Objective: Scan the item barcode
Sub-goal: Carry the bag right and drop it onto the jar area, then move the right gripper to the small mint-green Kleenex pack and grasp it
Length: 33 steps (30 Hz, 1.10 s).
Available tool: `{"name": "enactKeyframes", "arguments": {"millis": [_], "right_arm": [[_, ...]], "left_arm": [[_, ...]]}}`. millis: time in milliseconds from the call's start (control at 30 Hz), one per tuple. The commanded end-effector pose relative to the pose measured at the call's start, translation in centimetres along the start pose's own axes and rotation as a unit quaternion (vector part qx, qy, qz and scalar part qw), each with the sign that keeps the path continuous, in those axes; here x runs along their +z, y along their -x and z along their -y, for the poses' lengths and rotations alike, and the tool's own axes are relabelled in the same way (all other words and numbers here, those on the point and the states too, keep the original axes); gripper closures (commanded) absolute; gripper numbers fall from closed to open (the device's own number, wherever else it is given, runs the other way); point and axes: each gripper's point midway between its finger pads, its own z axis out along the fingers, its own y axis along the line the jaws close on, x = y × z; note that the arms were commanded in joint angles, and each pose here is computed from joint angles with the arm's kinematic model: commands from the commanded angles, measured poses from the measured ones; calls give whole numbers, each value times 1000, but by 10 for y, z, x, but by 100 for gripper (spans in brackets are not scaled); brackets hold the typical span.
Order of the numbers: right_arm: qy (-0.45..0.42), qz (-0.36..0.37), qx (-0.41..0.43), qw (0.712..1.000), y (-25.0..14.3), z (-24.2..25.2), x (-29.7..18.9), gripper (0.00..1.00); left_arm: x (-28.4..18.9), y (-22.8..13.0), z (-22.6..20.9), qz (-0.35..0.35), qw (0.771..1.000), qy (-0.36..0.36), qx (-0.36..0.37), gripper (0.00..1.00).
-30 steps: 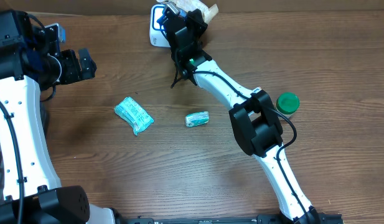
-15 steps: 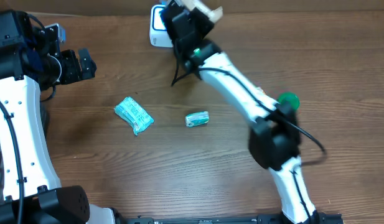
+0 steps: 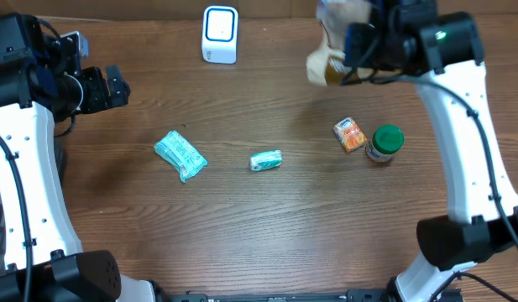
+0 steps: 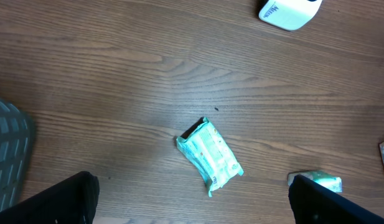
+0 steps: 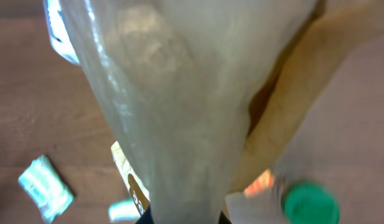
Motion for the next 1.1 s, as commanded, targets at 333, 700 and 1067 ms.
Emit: {"name": "enactKeyframes", "arguments": {"millis": [333,700,1067], "right_arm": [[51,-110,201,972,-53,110,85,96],[36,-117,196,973,-76,142,108,37],[69,-108,42,991,-44,82,58,30]], "left_arm": [[-4,6,0,10,1000,1,-7,0],[-4,6,0,10,1000,1,-7,0],[-4,6,0,10,1000,1,-7,0]]}}
